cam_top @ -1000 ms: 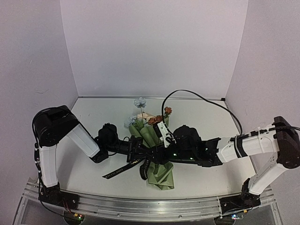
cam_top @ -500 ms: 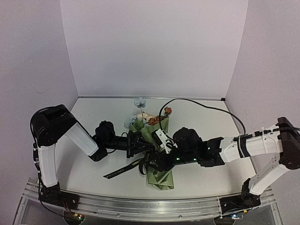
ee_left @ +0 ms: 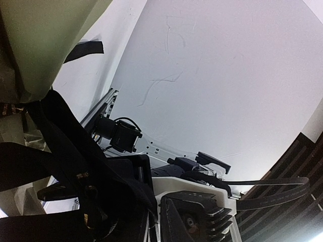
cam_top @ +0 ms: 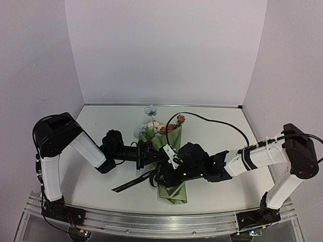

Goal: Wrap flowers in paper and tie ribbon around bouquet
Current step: Tie the half-tied ribbon around the folded bouquet.

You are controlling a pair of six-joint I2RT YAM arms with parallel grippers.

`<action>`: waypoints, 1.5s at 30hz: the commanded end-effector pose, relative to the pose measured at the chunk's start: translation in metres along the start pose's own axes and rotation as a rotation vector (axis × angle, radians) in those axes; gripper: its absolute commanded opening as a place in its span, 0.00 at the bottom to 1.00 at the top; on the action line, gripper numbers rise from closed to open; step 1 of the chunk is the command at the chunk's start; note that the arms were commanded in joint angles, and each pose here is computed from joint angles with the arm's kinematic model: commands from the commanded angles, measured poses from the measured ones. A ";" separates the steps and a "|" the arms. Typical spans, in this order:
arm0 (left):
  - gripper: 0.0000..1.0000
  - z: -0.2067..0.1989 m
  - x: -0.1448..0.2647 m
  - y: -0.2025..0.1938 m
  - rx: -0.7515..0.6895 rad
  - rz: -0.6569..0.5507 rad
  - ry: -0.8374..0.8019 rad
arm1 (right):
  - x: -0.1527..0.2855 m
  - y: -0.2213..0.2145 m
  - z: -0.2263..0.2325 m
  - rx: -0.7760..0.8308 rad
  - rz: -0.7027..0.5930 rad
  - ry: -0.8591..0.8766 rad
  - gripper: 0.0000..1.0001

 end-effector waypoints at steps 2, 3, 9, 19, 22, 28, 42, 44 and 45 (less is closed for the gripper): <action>0.11 -0.028 -0.003 -0.017 -0.088 0.058 -0.072 | -0.003 0.032 0.006 -0.001 -0.102 -0.005 0.48; 0.11 -0.028 -0.002 -0.017 -0.088 0.058 -0.072 | -0.004 0.033 0.007 -0.004 -0.101 -0.003 0.47; 0.10 -0.024 -0.001 -0.015 -0.076 0.056 -0.074 | -0.009 0.029 0.008 -0.022 -0.080 0.007 0.40; 0.10 -0.020 0.000 -0.015 -0.075 0.055 -0.071 | -0.004 0.021 0.003 -0.029 -0.036 -0.027 0.01; 0.10 -0.019 0.004 -0.013 -0.083 0.046 -0.069 | 0.001 0.020 0.003 -0.030 -0.032 -0.031 0.00; 0.09 -0.006 0.015 0.000 -0.106 -0.001 -0.020 | 0.019 0.016 -0.005 -0.020 -0.009 -0.089 0.00; 0.02 0.023 0.034 0.027 -0.181 -0.079 0.142 | 0.052 -0.009 -0.033 0.062 0.185 -0.281 0.00; 0.01 0.028 0.035 0.031 -0.220 -0.094 0.204 | 0.056 -0.009 -0.039 0.071 0.208 -0.309 0.00; 0.01 0.035 0.040 0.035 -0.220 -0.117 0.249 | 0.057 -0.011 -0.041 0.072 0.225 -0.319 0.00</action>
Point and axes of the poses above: each gripper's point midway between its finger pads, its own x axis back along the fingers, its own z axis along the line the jaws close on, y = z × x, the point moved 1 cm from there along x, back along the fingers, and after that the axes turned 9 degrees about x, right-handed, at the moved point
